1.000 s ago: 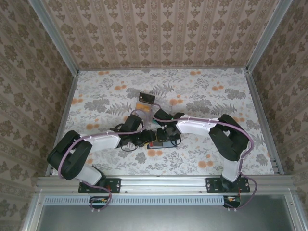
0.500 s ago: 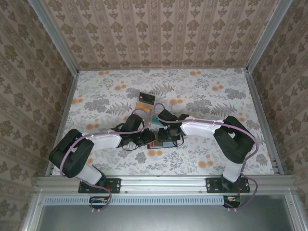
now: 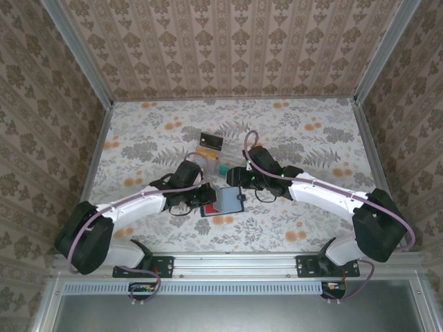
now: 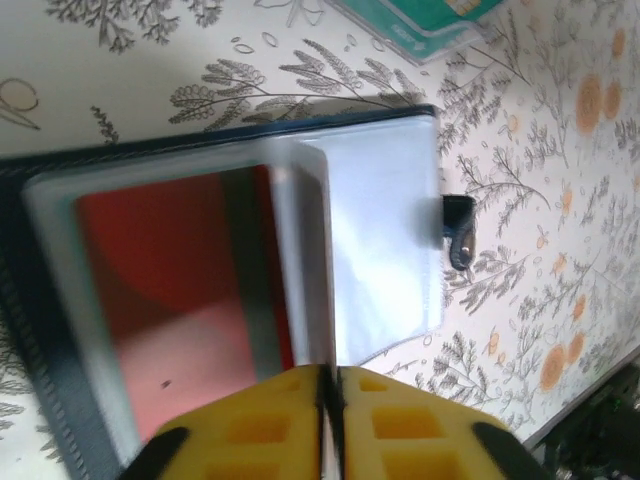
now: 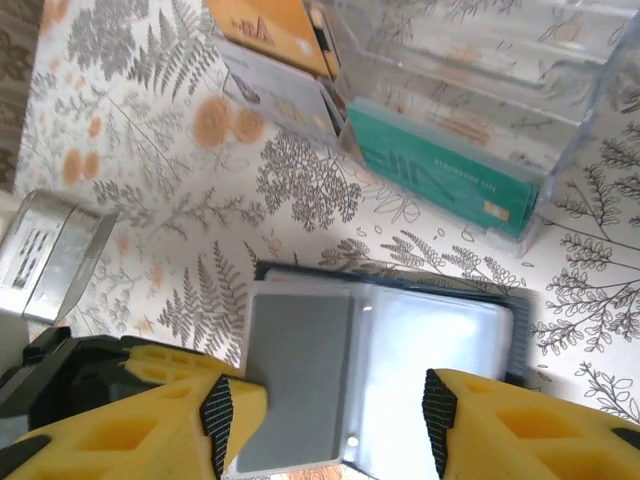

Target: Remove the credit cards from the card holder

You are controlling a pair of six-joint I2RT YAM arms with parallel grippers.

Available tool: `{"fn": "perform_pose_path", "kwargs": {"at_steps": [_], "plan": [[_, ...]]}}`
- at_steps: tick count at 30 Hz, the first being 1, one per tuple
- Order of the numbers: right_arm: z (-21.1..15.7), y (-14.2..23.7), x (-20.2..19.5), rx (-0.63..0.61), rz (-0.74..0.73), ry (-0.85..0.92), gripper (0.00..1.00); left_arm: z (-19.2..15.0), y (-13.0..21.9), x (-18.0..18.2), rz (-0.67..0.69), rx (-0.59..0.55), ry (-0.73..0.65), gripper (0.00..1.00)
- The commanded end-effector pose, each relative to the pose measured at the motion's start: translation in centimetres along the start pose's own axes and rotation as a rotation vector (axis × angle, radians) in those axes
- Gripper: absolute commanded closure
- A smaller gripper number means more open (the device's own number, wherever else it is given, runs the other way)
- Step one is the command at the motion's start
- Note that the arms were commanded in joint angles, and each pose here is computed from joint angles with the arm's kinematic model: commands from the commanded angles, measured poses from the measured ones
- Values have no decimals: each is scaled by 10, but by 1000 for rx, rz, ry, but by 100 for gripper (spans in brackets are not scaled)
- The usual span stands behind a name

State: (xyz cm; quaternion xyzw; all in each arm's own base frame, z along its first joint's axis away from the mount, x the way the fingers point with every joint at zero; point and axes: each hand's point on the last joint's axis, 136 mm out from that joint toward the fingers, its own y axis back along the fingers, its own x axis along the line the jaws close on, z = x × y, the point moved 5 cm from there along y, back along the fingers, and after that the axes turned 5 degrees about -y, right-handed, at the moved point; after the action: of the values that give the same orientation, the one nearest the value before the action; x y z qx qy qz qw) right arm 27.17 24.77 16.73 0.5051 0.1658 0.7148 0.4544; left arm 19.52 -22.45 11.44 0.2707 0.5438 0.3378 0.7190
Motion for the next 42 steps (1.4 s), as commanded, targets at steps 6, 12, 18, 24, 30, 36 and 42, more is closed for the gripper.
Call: {"fn": "perform_pose_path", "kwargs": {"at_steps": [6,12,18,24,30,36,42], "plan": [[0,6,-19,-40,-52,-38,39,11,-13,-27,-161,15,-19,57],[5,22,-23,-77,-48,-35,39,17,-29,-37,-205,42,-1,45],[-2,15,-21,-16,-34,1,41,23,-21,-23,-128,-1,41,33],[-18,-10,-13,104,-58,38,53,14,-9,13,-5,-52,163,40],[-37,-33,-14,200,-109,44,68,9,-10,14,-30,-59,207,56],[-49,-53,-14,293,-124,38,79,13,-20,12,-33,-36,215,70],[-54,-65,-16,340,-147,33,83,13,-35,8,-51,-3,224,72]]}}
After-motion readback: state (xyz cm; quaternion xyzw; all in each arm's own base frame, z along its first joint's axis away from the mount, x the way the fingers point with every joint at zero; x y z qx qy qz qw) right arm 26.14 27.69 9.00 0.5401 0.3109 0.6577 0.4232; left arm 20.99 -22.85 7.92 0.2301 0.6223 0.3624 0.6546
